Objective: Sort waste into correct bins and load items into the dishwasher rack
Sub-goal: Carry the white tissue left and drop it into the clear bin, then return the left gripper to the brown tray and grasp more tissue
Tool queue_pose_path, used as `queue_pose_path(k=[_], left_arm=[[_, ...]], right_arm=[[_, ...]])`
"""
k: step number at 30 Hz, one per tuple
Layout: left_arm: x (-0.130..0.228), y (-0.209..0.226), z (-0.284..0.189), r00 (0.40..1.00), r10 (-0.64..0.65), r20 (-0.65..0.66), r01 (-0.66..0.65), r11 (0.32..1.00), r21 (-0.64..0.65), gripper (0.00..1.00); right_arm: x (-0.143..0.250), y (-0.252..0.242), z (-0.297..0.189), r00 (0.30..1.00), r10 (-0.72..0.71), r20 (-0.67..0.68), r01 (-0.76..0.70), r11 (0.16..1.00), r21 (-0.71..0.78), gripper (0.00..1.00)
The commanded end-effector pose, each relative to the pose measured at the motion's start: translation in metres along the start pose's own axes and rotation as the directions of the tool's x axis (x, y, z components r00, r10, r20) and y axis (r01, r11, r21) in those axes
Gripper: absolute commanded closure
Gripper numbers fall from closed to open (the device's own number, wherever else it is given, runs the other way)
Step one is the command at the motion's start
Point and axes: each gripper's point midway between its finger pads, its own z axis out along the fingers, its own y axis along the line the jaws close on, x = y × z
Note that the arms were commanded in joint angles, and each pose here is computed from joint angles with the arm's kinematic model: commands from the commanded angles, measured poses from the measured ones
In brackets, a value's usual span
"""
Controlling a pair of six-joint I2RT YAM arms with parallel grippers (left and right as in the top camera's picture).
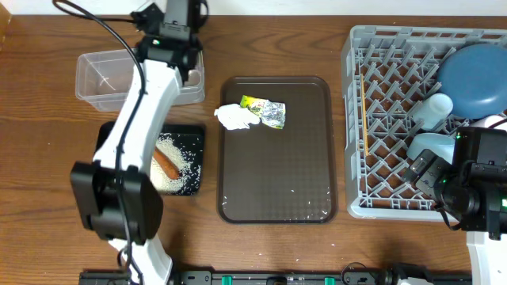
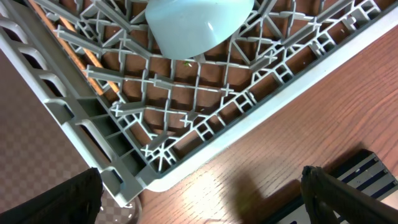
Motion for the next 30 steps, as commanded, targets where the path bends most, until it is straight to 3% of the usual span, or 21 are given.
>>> queue_pose_path(k=[1, 3, 6, 11, 19, 26, 30], left_arm=[[-0.007, 0.021, 0.024, 1.0, -0.015, 0.01, 0.016, 0.997, -0.077, 0.46], [-0.008, 0.03, 0.033, 1.0, -0.024, 0.003, 0.024, 0.995, -0.101, 0.32], [-0.013, 0.039, 0.039, 0.999, -0.04, 0.006, 0.04, 0.992, -0.119, 0.21], [-0.015, 0.04, 0.028, 0.999, -0.049, -0.02, 0.047, 0.995, -0.093, 0.2], [0.04, -0.013, -0.044, 0.929, 0.016, -0.37, 0.082, 0.965, 0.25, 0.19], [0.12, -0.004, -0.07, 0.809, 0.145, -0.57, -0.04, 0.981, 0.192, 0.19], [0.168, 0.003, -0.068, 0.759, 0.199, -0.619, -0.122, 0.979, 0.165, 0.19]], right_arm=[[-0.001, -0.002, 0.0, 1.0, 0.025, 0.004, -0.025, 1.0, 0.006, 0.01], [-0.001, -0.002, 0.0, 1.0, 0.025, 0.004, -0.025, 1.0, 0.006, 0.01], [-0.001, -0.002, 0.0, 1.0, 0.025, 0.004, -0.025, 1.0, 0.006, 0.01], [-0.001, -0.002, 0.0, 1.0, 0.025, 0.004, -0.025, 1.0, 0.006, 0.01], [-0.001, -0.002, 0.0, 1.0, 0.025, 0.004, -0.025, 1.0, 0.006, 0.01], [-0.001, -0.002, 0.0, 1.0, 0.025, 0.004, -0.025, 1.0, 0.006, 0.01], [-0.001, -0.002, 0.0, 1.0, 0.025, 0.004, -0.025, 1.0, 0.006, 0.01]])
